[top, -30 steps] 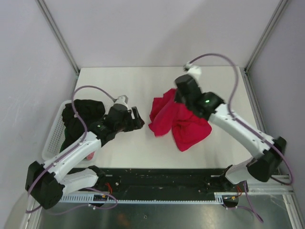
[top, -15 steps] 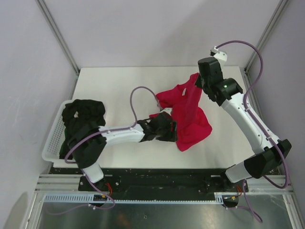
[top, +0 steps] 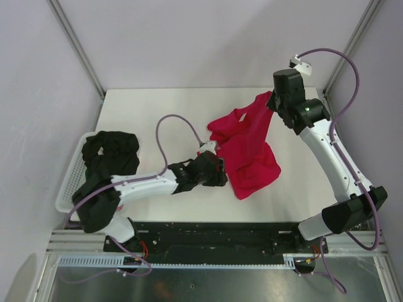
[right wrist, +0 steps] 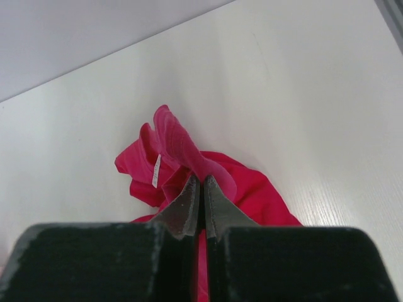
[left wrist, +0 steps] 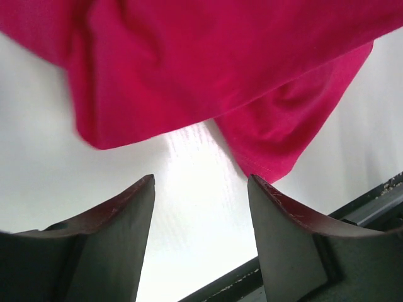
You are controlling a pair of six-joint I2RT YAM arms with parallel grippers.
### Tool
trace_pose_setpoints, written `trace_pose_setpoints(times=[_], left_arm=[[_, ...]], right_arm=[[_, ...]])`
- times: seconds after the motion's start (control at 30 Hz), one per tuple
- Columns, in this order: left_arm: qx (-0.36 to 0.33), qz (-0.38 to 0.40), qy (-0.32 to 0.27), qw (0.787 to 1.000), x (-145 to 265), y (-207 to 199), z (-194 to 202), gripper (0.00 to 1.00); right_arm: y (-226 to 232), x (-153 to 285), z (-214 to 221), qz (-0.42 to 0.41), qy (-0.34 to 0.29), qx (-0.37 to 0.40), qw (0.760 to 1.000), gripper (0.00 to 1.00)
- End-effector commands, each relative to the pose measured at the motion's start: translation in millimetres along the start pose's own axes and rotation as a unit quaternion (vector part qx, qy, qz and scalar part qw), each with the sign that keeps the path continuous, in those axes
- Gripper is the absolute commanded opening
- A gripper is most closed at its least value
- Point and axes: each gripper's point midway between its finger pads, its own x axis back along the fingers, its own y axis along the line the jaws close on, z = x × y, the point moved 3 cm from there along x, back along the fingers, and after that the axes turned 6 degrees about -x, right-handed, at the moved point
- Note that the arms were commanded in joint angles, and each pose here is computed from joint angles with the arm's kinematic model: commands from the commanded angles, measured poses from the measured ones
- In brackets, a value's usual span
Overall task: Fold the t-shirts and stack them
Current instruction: Flatten out the tshirt
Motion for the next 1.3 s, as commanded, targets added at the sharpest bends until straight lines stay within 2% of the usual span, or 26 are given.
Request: trace_pose_setpoints(times=[0.0, 0.17, 0.4, 0.63, 0.9, 1.1, 1.27], left_arm=[[-0.009, -0.048, -0.077, 0.996, 30.0, 31.1, -28.3, 0.66], [-0.025, -0.061, -0.07, 0.995, 28.8, 54.5, -37.7, 0.68], [-0.041, -0.065, -0.032, 0.997, -7.4, 58.7, -49.0, 0.7], [-0.008, -0.098, -0.043, 0.994, -22.6, 72.5, -65.3, 0.69], [0.045, -0.144, -0.075, 0.986, -22.1, 110.7, -98.4, 0.67], [0.06, -0.16, -0.069, 0.983, -40.9, 127.7, -114.9, 0.64], [0.062, -0.161, -0.049, 0.984, -59.3, 129.2, -113.9, 0.61]], right_arm=[[7.4, 8.9, -27.4, -0.02, -0.028, -0.013, 0.999, 0.0], [10.6, 7.9, -30.1, -0.025, -0.028, -0.015, 0.999, 0.0], [15.6, 5.3, -29.1, -0.033, -0.02, -0.013, 0.999, 0.0], [13.8, 7.1, -26.8, -0.034, -0.015, -0.006, 0.999, 0.0], [7.3, 11.7, -28.2, -0.03, -0.017, -0.005, 0.999, 0.0], [4.2, 11.6, -23.5, -0.032, -0.01, -0.006, 0.999, 0.0], [1.7, 14.7, -22.3, -0.034, -0.007, -0.005, 0.999, 0.0]])
